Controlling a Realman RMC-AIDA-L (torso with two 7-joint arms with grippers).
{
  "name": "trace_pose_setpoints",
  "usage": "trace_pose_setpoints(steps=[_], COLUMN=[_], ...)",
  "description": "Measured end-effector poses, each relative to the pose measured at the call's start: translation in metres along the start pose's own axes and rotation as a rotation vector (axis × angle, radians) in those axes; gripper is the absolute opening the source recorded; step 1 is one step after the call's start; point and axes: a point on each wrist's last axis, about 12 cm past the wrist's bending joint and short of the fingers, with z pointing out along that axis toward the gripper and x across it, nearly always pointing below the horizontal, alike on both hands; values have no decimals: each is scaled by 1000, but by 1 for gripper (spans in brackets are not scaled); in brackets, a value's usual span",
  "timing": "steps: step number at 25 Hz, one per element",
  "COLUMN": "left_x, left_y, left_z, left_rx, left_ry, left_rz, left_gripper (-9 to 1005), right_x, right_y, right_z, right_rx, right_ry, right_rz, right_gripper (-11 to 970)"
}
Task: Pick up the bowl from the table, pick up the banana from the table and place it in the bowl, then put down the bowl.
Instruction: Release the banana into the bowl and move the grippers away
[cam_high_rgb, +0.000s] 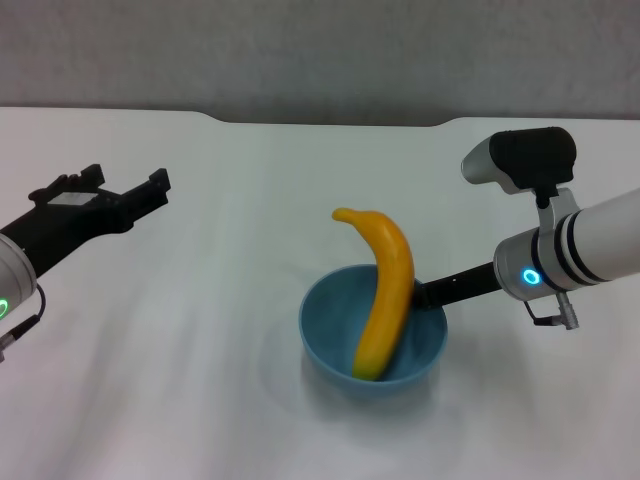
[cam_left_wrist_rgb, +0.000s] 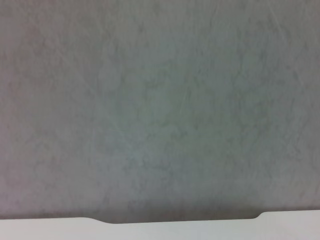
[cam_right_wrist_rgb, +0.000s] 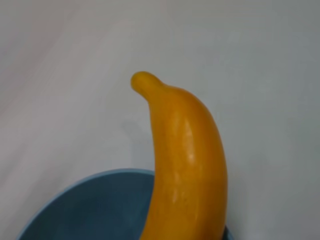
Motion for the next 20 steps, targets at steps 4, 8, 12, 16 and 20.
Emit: trace_pose_setpoints(steps=[4,8,12,16,20], left_x=[2,3,3,4,5], left_y=[0,1,1,1,3], left_z=[0,0,0,-1,-3], left_rx=[-2,-3,-4,-6,-11], left_ry=[4,7,7,8,12], left_rz=[-3,-6,-7,-8,-11], left_gripper=[916,915,915,915,916], right_x=[0,-2,-3,-3,-3], right_y=[0,0,1,2,9], right_z=[0,0,0,-2,-6], right_rx=[7,14,14,2,-30], right_ry=[1,-5,-9,-24,-35], right_rz=[-8,-18,-24,-30,-40], right_gripper=[68,94,238,378,532])
